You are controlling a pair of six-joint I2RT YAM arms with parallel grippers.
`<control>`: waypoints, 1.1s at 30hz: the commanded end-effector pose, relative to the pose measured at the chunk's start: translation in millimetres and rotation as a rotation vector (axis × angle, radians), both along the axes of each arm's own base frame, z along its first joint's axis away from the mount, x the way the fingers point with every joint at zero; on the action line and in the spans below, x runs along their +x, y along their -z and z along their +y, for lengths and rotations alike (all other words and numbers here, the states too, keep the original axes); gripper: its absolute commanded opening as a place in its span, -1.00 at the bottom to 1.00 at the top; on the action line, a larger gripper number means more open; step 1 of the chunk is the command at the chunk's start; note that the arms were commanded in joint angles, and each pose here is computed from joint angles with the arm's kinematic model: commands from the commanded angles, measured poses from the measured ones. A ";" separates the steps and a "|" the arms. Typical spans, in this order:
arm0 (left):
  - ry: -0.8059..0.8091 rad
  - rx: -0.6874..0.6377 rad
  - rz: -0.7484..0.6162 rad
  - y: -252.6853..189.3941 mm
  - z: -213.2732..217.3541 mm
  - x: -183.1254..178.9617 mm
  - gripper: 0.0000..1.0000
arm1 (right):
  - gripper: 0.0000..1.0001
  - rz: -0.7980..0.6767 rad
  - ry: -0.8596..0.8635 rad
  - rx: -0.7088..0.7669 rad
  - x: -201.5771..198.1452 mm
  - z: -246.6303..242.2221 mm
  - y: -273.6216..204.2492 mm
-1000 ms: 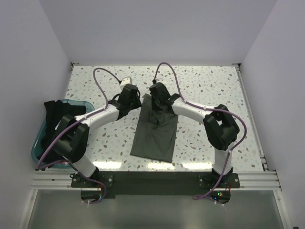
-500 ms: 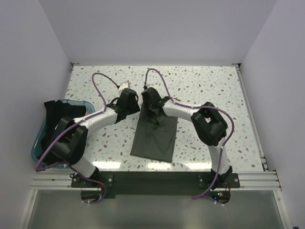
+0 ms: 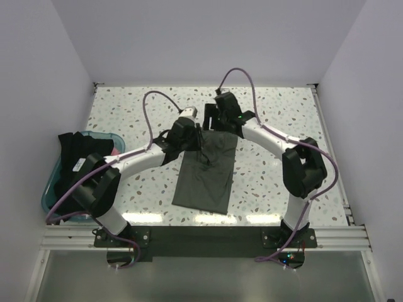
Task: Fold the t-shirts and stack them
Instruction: Fold the tshirt
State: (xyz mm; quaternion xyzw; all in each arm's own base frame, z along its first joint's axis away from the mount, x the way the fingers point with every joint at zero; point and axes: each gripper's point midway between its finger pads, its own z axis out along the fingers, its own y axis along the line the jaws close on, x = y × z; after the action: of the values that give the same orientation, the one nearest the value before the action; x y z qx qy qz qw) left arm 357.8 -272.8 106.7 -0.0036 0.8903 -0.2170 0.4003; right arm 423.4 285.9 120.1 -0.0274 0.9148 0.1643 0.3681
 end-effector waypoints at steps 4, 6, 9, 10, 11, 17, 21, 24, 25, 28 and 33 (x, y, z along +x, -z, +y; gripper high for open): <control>0.112 -0.017 -0.092 -20.3 -48.6 21.0 -0.42 | 0.36 0.029 0.045 0.111 -10.5 -13.8 -9.3; 0.113 0.005 -0.078 -10.2 -54.6 28.1 -0.50 | 0.15 0.068 0.054 0.126 -13.1 -17.4 2.0; 0.103 0.041 -0.046 11.9 -56.3 36.0 -0.61 | -0.09 0.121 0.085 0.141 -12.1 -25.6 20.4; 0.101 0.053 -0.033 19.9 -56.9 36.8 -0.63 | -0.15 0.137 0.092 0.140 -12.3 -28.5 25.3; 0.097 0.066 -0.018 26.2 -57.0 38.0 -0.70 | -0.20 0.165 0.094 0.133 -13.6 -29.9 35.8; -0.041 0.195 0.162 98.7 -29.3 28.1 -0.99 | -0.31 0.251 0.103 0.059 -4.4 -46.5 70.8; -0.137 0.190 0.218 120.5 -19.1 26.8 -0.99 | -0.35 0.326 0.093 -0.010 5.9 -52.0 111.9; -0.181 0.152 0.252 122.8 -16.1 30.7 -0.99 | -0.35 0.298 0.087 -0.029 24.7 -54.6 113.2; -0.184 0.133 0.251 120.8 -18.2 31.9 -0.99 | -0.35 0.305 0.077 -0.046 28.1 -55.8 119.8; -0.174 0.099 0.235 108.8 -22.5 38.7 -0.94 | -0.32 0.267 0.046 -0.029 44.0 -52.4 104.6; -0.109 0.031 0.118 58.2 -28.8 61.8 -0.67 | 0.03 0.151 -0.029 0.033 57.2 -38.5 50.3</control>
State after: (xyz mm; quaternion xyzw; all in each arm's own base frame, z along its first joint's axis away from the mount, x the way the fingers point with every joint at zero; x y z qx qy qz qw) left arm 411.0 -306.8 23.1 -0.0729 0.9207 -0.1688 0.3444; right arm 469.7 248.5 31.4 0.0078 0.9489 0.1726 0.2641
